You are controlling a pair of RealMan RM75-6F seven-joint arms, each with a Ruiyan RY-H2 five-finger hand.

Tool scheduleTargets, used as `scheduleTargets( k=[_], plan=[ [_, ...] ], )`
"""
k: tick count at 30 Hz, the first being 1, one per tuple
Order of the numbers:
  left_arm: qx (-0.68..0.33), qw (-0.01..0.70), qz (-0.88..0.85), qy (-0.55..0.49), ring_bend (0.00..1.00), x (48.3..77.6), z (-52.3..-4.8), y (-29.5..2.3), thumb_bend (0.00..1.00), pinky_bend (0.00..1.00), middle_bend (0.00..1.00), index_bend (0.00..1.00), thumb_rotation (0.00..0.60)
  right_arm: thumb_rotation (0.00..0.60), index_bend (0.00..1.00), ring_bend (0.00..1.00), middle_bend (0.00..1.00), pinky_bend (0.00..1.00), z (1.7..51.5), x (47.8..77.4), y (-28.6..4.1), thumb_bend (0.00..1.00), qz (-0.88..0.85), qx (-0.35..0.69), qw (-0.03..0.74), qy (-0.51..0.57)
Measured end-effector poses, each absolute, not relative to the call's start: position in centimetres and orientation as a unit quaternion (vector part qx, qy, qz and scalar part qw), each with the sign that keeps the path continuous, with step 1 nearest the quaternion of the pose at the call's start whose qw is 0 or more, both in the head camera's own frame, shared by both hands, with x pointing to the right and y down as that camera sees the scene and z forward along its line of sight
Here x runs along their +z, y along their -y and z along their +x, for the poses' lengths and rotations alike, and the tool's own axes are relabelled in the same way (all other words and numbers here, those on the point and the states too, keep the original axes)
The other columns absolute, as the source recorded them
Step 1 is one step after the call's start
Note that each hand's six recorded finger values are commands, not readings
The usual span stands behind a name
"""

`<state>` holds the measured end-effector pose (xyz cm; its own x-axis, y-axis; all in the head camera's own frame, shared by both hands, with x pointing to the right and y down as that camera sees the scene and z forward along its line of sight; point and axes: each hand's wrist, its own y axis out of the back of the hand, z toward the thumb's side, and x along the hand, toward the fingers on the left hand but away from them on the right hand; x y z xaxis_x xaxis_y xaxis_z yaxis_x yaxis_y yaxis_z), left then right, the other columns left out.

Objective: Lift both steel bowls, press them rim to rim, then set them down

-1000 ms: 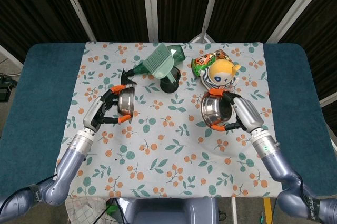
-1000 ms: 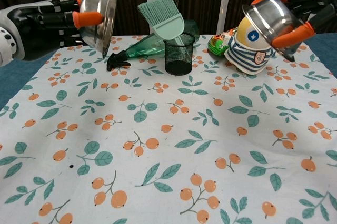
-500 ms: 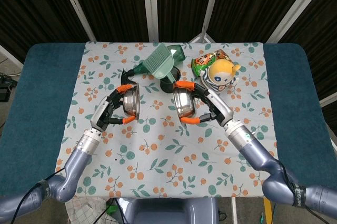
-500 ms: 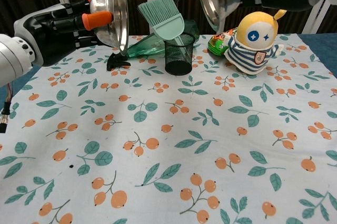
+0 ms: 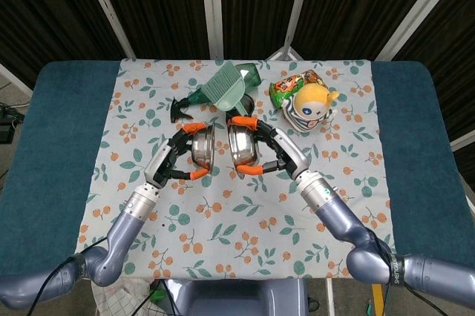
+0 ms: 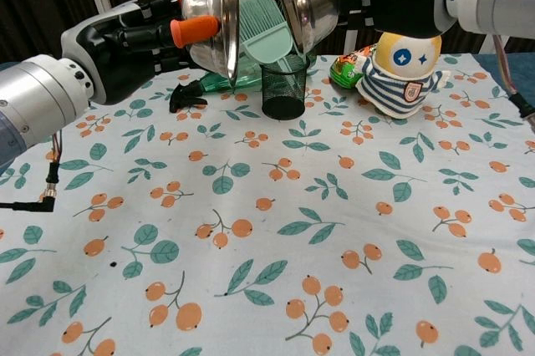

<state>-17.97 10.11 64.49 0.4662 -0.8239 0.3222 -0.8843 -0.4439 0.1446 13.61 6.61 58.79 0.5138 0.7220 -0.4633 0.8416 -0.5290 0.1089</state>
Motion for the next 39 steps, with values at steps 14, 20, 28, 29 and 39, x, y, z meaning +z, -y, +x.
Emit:
scheduleTargets(
  k=[14, 20, 28, 29, 39],
  plan=[
    [0.087, 0.14, 0.85, 0.5, 0.18, 63.5, -16.7, -10.9, 0.07, 0.39, 0.24, 0.42, 0.6, 0.6, 0.36, 0.35, 0.26, 0.19, 11.9, 59.9, -7.8, 0.07, 0.84, -0.195, 0.18, -0.473],
    [0.086, 0.14, 0.852, 0.498, 0.18, 63.4, -16.3, -11.1, 0.07, 0.39, 0.24, 0.42, 0.6, 0.6, 0.36, 0.35, 0.26, 0.2, 11.0, 60.1, -8.5, 0.07, 0.841, -0.204, 0.181, -0.467],
    [0.091, 0.133, 0.854, 0.495, 0.18, 63.7, -16.2, -11.3, 0.07, 0.39, 0.24, 0.42, 0.6, 0.6, 0.36, 0.35, 0.26, 0.2, 10.1, 59.9, -9.3, 0.07, 0.845, -0.204, 0.192, -0.455],
    [0.092, 0.131, 0.854, 0.495, 0.18, 63.8, -16.2, -11.4, 0.07, 0.39, 0.24, 0.42, 0.6, 0.6, 0.36, 0.35, 0.26, 0.2, 10.1, 59.8, -9.3, 0.07, 0.846, -0.204, 0.194, -0.454],
    [0.097, 0.109, 0.853, 0.501, 0.18, 63.5, -17.6, -11.1, 0.07, 0.39, 0.24, 0.42, 0.6, 0.6, 0.36, 0.35, 0.26, 0.2, 11.9, 59.7, -8.1, 0.07, 0.834, -0.204, 0.194, -0.474]
  ],
)
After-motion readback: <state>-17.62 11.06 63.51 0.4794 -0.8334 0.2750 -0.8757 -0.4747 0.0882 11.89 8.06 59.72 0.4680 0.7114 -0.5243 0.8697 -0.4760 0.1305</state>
